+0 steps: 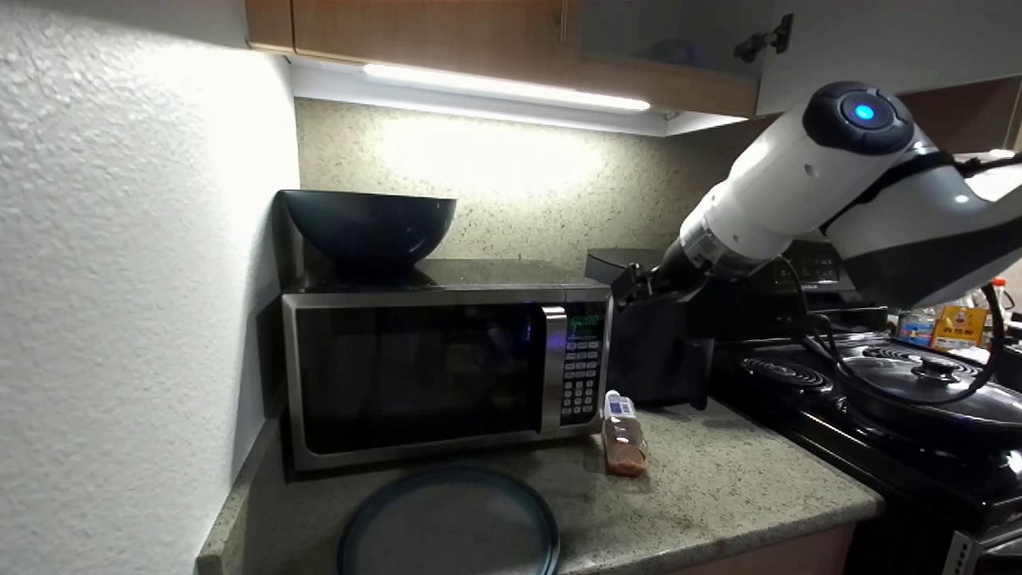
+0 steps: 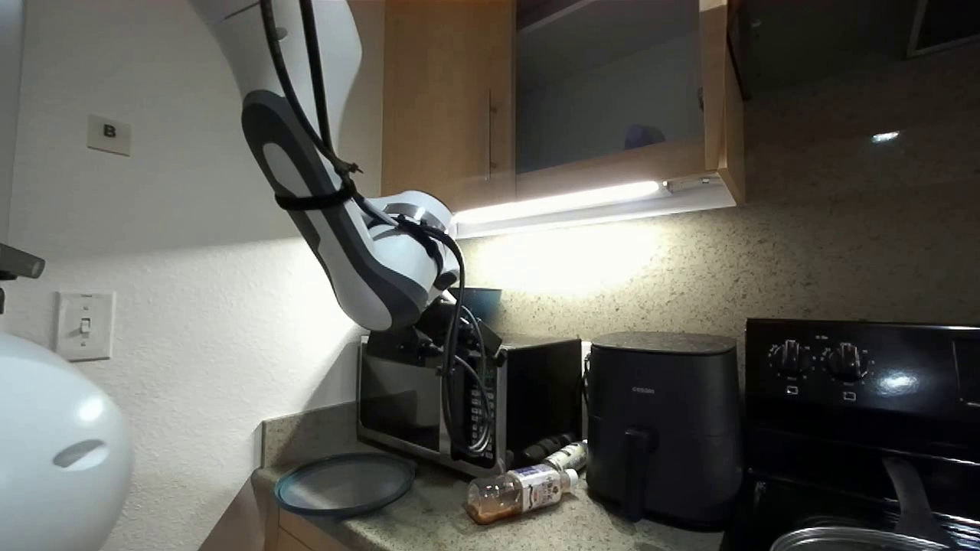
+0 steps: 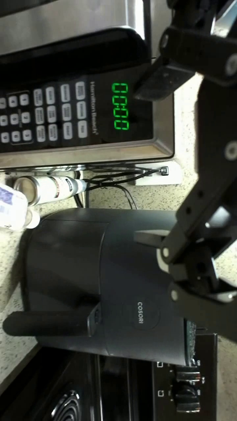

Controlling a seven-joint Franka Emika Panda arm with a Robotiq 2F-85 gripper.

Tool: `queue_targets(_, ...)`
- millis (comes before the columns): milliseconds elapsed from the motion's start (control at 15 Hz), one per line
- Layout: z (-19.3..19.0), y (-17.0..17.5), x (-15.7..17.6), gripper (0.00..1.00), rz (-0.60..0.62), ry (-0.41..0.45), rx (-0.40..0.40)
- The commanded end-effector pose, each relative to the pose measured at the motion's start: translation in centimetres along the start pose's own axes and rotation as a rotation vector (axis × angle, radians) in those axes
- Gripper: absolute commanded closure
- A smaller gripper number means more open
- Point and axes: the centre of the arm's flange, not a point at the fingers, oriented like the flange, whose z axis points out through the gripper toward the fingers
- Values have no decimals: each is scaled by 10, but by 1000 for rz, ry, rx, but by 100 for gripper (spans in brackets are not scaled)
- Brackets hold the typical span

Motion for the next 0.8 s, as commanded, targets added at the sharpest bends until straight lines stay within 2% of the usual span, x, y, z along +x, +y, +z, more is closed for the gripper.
queue_targets(0,-15,8,-24,0,49,-22,2)
queue_targets(133,-19,10,-35,0,55,-49,12)
queue_targets(333,-9,16,-52,0,42,-138,42)
queue_targets(400,-4,16,-52,0,41,-145,22)
queue_targets(467,-4,11,-50,0,33,-106,20)
queue_targets(733,5,13,-53,0,42,-135,19)
